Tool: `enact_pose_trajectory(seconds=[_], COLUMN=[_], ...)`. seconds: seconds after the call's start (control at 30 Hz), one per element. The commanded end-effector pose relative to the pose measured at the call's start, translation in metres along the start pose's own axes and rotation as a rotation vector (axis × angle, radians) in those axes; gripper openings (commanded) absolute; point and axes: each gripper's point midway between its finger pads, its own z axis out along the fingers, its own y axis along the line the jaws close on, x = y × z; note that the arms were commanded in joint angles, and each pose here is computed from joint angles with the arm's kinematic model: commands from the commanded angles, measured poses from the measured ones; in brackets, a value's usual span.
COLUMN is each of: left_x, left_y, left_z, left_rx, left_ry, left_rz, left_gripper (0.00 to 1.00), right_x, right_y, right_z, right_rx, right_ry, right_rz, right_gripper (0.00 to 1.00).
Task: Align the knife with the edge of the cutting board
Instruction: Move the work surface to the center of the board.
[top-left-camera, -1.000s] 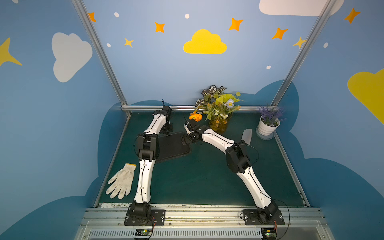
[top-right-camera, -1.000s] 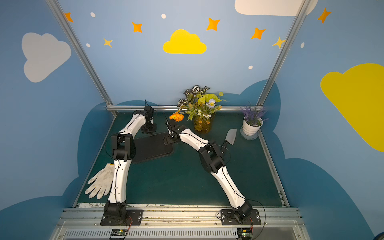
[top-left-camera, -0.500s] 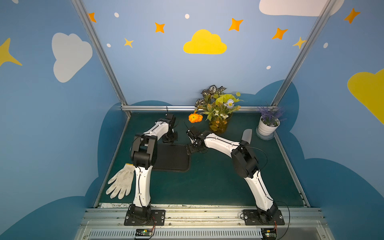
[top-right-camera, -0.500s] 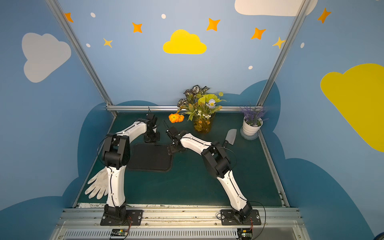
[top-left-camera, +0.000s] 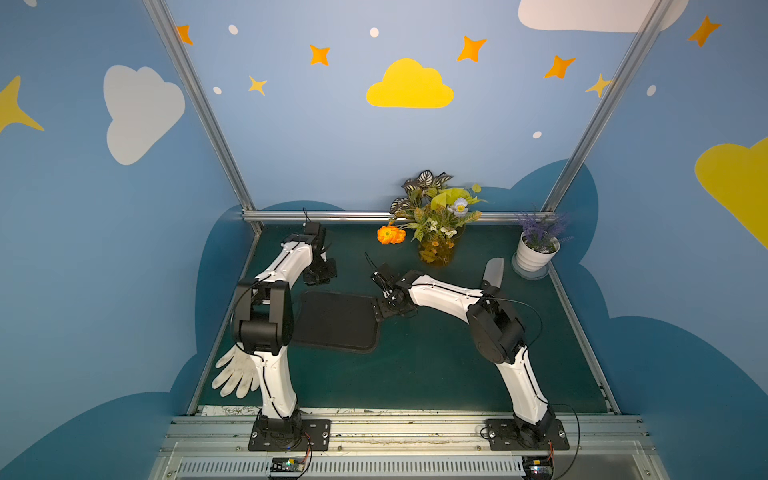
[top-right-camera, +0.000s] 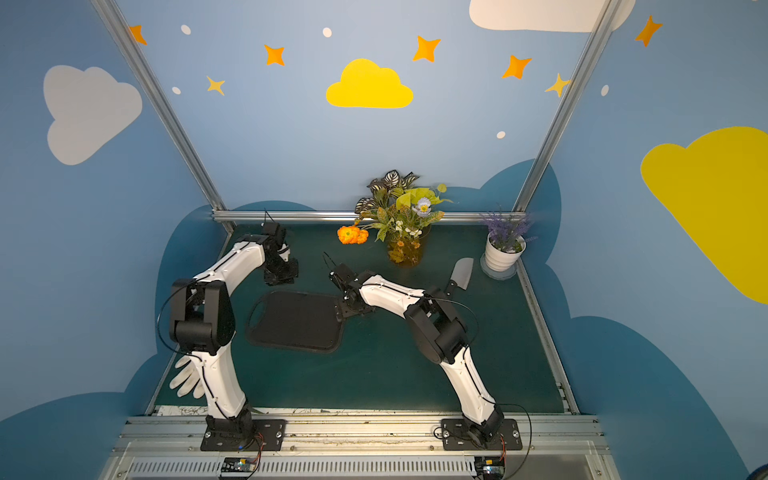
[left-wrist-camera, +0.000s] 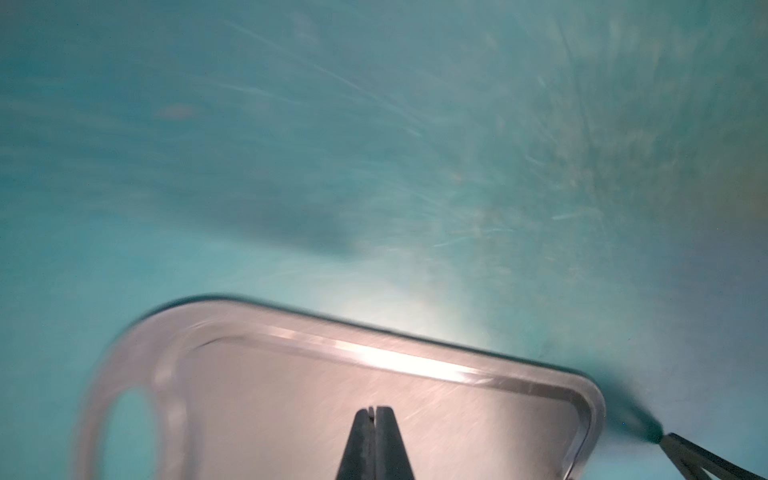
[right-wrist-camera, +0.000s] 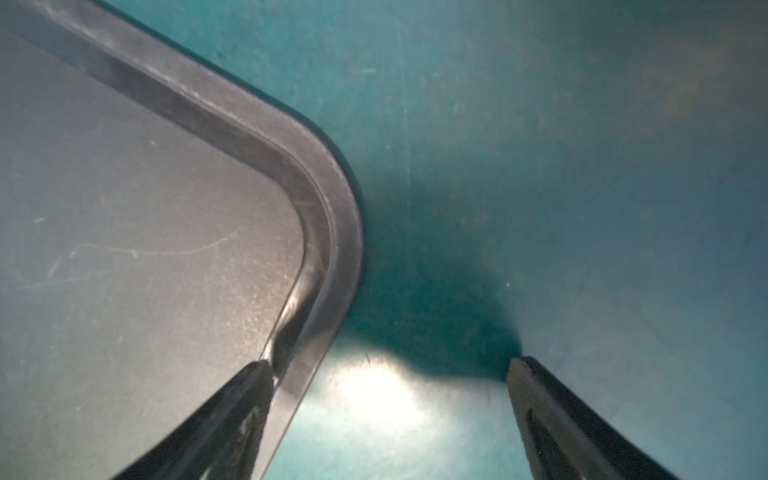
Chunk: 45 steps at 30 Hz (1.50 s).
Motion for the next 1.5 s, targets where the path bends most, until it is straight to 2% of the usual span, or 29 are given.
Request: enact_pose_trajectory(seconds=[0.0, 0.27, 0.63, 0.83, 1.2, 1.47], left_x=[0.01, 0.033, 0.047, 0.054, 0.069, 0.081], left_y=[0.026, 0.097, 0.151, 0.152, 0.155, 0.14], left_z=[-0.005, -0.004, 0.005, 0.02, 0.042, 0.05], left_rx=[0.0, -0.078, -0.074, -0.034, -0.052, -0.094], left_ry=[0.016, 0.007, 0.028, 0.064, 0.139, 0.197], left_rz=[-0.06, -0.213, -0.406, -0.438, -0.446, -0.373], left_gripper=[0.03, 0.03, 0.03, 0.03, 0.03, 0.03], right_x=[0.012, 0.012, 0.024, 0.028, 0.032, 0.032], right_y=[0.006, 0.025, 0.034, 0.033, 0.031, 0.032], right_z=[-0.007, -0.022, -0.023, -0.021, -0.015, -0.013], right_rx=[-0.019, -0.077, -0.108, -0.102, -0.1, -0.102], right_ry=[0.024, -0.006, -0.016, -0.017, -0.008, -0.009], right_rz=[0.024, 0.042, 0.068, 0.066, 0.067, 0.071], right_gripper=[0.94, 0.94, 0.94, 0.94, 0.94, 0.94])
